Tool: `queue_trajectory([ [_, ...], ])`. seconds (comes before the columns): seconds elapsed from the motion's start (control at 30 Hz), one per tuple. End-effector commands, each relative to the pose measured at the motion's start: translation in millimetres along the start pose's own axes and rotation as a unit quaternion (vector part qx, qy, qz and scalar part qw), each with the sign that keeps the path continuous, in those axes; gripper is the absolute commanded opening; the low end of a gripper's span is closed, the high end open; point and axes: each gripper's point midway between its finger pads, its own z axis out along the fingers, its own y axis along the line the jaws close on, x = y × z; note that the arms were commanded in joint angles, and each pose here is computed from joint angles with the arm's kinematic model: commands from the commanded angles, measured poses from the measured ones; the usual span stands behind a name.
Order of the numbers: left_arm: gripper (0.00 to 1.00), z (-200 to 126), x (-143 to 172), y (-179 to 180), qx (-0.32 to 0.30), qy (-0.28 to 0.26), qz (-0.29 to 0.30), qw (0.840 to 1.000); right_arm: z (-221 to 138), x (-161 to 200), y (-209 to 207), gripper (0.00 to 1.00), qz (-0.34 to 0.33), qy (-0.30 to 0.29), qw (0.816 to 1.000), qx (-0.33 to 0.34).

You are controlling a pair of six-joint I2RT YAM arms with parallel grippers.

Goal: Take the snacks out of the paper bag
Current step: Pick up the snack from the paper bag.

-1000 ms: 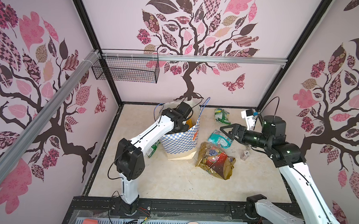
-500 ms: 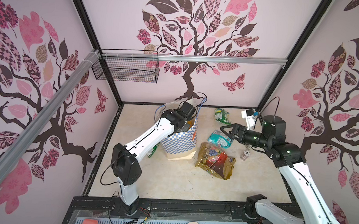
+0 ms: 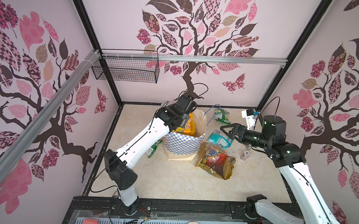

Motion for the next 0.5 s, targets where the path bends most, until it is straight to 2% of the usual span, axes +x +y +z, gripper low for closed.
queue_trajectory([
  [0.0, 0.0, -32.4, -38.6, 23.1, -0.011, -0.075, -0.042, 0.996, -5.1, -1.9, 9.9, 1.0, -0.011, -0.006, 1.0, -0.012],
  [0.47, 0.0, -79.2, -68.6, 42.2, 0.023, -0.129, -0.077, 0.988, -8.5, -3.4, 14.3, 1.0, -0.008, -0.011, 1.0, -0.016],
])
